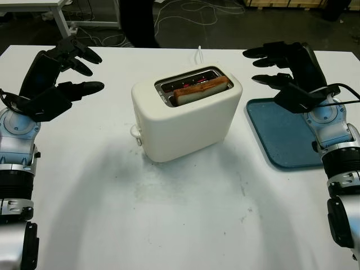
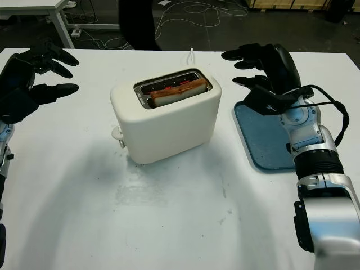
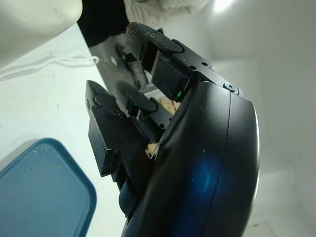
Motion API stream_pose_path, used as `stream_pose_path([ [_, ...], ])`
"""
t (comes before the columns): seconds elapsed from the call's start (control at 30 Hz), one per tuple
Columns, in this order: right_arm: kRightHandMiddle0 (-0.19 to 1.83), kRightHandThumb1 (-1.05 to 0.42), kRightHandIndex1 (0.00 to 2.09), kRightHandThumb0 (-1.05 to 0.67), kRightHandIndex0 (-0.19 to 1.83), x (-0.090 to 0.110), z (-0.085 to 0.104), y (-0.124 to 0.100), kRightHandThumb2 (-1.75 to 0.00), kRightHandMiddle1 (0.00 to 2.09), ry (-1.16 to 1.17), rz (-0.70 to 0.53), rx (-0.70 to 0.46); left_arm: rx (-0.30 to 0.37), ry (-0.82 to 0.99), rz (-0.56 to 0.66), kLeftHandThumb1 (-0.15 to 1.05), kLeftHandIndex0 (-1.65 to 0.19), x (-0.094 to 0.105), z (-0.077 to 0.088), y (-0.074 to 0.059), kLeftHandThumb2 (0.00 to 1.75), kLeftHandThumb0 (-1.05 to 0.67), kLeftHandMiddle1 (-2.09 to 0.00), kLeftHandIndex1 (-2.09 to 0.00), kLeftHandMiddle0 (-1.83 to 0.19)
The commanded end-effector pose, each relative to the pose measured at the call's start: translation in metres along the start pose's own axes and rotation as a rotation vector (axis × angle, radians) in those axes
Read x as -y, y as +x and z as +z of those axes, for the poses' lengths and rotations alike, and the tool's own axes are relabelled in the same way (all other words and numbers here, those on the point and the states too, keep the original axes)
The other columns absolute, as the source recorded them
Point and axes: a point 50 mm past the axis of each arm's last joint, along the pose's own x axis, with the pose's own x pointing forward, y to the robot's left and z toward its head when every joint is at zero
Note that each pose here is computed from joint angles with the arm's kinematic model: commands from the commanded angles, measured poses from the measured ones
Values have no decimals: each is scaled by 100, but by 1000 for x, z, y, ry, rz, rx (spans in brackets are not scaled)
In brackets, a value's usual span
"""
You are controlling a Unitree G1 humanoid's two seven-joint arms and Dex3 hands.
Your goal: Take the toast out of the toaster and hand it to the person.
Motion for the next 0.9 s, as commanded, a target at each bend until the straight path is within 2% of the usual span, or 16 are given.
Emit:
stream_pose_path([
  [0.0,93,-79,5,12,102,2,0,0,0,0,-1,-21,-11,-4,-3,0,91,-33,-1,0,-2,2,-95,-133,-122,-38],
  [0.87,91,-80,2,10,102,3,-1,-3,0,1,8,-36,-12,2,-15,-7,91,-30,2,-1,0,1,-94,-135,-125,-37],
])
